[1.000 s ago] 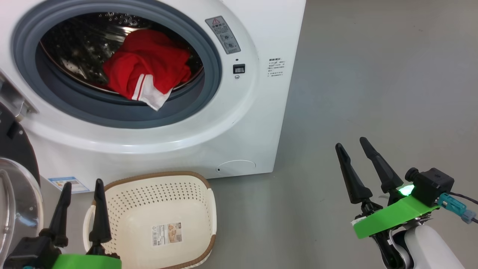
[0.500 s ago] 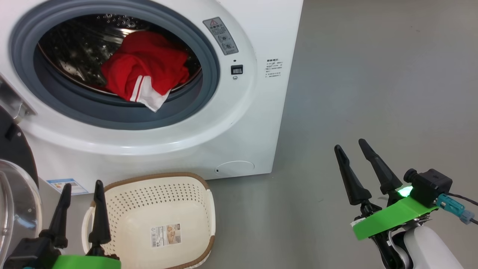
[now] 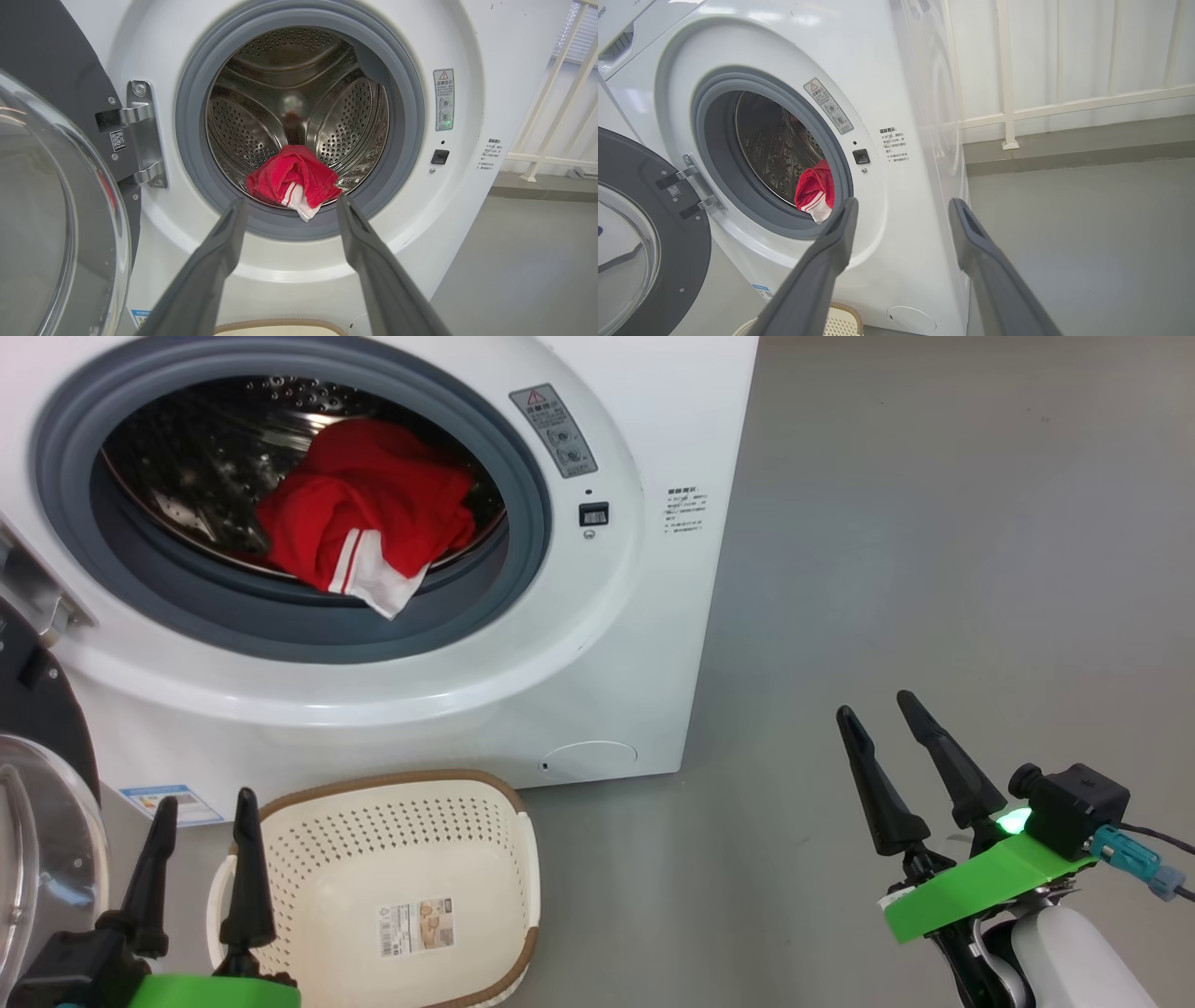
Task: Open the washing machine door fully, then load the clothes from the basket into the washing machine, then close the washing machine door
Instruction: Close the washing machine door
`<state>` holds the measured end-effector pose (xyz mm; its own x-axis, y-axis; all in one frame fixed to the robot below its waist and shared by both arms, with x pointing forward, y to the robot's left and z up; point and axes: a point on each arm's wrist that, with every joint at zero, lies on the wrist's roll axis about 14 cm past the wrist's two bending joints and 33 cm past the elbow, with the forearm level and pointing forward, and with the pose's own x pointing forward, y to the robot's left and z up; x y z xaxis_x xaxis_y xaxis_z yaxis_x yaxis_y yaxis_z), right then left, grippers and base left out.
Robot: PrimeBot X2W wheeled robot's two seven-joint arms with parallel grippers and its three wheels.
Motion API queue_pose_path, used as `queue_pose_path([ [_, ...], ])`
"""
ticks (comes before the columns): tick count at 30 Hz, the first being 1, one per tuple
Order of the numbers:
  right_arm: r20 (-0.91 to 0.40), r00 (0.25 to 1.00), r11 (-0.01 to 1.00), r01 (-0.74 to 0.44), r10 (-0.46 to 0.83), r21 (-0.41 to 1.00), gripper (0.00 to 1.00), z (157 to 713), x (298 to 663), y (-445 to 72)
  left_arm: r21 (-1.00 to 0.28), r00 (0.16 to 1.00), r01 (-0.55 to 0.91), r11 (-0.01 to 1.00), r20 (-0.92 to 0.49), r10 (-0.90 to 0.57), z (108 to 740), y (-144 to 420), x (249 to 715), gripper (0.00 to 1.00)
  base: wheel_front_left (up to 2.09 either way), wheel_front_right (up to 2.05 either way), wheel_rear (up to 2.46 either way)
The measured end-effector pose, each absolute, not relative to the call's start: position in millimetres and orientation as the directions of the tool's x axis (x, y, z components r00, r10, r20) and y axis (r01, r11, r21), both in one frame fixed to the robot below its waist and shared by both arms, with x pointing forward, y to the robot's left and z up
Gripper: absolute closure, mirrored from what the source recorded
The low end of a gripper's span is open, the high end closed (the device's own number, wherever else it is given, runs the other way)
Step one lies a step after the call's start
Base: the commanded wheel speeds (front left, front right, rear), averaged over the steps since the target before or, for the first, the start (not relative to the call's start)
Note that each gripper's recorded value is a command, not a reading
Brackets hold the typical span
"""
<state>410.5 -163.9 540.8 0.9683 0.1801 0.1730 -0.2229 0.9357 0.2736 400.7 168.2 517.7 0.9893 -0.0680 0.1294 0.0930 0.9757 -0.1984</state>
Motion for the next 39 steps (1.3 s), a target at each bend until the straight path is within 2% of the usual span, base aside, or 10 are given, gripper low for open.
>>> queue_pose_path([
  [25,0.164,0.970,0.936,-0.221,0.180,0.275,0.00,537.4,412.7,-164.0,-0.204,0.990,0.088,0.975,0.122,-0.064,514.4,169.9,401.2,0.00,-0.03,0.03,0.00],
  [39,0.165,0.970,0.935,-0.222,0.181,0.276,0.00,537.4,413.6,-163.6,-0.206,0.990,0.087,0.975,0.126,-0.062,515.5,171.6,400.9,0.00,-1.34,1.34,0.00],
])
